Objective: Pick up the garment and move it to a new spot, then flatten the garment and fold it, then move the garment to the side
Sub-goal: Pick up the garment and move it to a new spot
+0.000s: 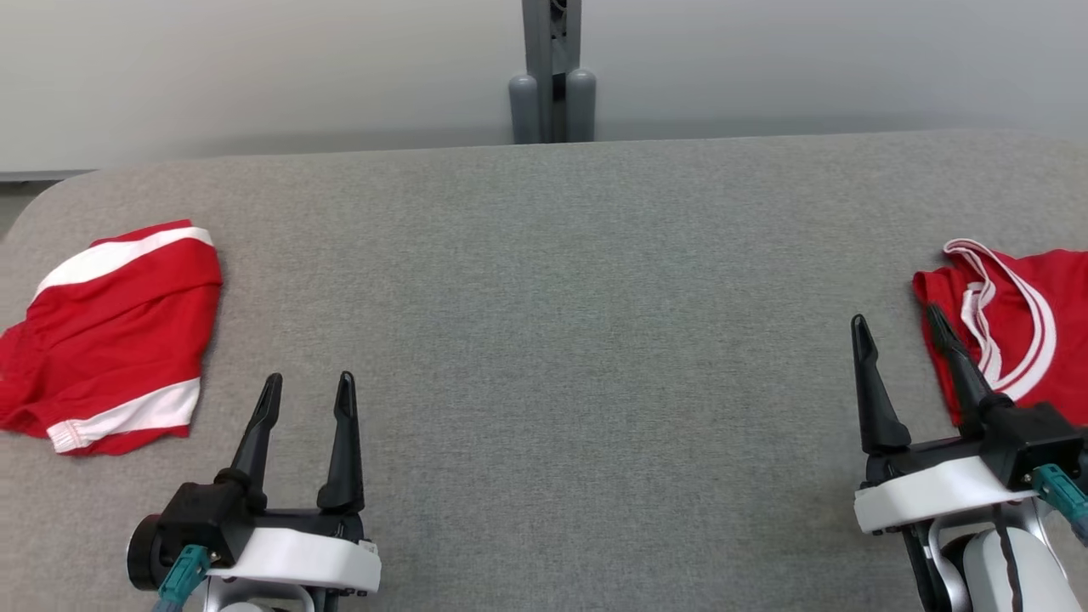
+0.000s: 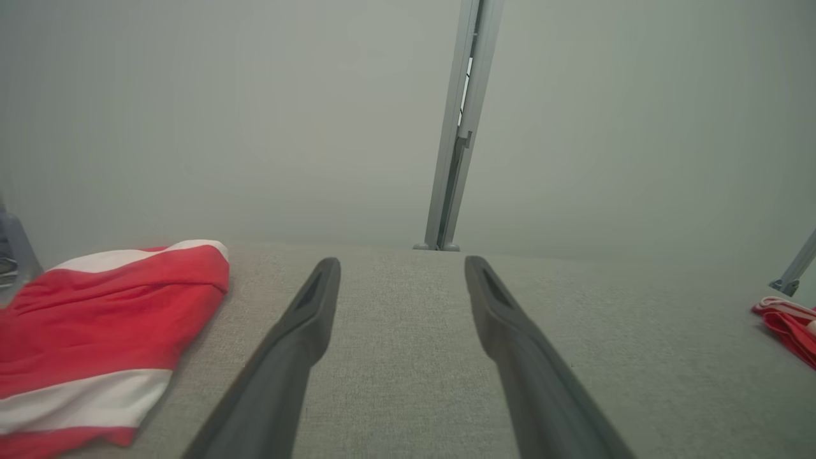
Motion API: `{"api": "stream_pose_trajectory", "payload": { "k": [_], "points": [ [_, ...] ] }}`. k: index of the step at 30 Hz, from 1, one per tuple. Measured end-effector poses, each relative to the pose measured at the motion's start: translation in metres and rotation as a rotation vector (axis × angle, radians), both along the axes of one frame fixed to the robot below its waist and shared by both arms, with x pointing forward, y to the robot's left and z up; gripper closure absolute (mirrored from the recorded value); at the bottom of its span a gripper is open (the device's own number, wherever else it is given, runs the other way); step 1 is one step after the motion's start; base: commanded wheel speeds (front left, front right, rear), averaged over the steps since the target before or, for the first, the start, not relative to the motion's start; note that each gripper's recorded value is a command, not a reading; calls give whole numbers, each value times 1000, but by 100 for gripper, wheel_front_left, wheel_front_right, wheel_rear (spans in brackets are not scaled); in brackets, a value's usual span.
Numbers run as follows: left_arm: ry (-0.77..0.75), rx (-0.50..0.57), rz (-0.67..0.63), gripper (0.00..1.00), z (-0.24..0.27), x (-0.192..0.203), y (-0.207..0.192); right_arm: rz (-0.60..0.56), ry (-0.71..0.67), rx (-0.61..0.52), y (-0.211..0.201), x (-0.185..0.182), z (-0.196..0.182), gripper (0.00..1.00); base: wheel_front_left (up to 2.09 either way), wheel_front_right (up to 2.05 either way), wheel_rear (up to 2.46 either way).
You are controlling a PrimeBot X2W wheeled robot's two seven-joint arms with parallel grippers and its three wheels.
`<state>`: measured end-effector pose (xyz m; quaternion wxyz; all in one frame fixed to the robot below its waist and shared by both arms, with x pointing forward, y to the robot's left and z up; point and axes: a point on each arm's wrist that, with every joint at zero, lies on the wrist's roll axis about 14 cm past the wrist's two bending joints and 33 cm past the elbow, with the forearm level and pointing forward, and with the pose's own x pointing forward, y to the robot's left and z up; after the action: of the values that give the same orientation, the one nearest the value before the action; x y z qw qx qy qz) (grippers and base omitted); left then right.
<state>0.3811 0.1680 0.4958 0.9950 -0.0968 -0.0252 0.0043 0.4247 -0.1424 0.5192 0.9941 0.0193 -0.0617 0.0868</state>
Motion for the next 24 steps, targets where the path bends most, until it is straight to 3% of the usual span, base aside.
{"api": "stream_pose_trajectory", "payload": {
  "k": [9, 24],
  "points": [
    [6, 17, 117, 0, 1, -23, 36, 151, 15, 11, 56, 11, -8, 0, 0, 0, 0],
    [8, 62, 426, 0, 6, -119, 120, 498, 3, 59, 181, -8, 5, 0, 0, 0, 0]
  ]
}}
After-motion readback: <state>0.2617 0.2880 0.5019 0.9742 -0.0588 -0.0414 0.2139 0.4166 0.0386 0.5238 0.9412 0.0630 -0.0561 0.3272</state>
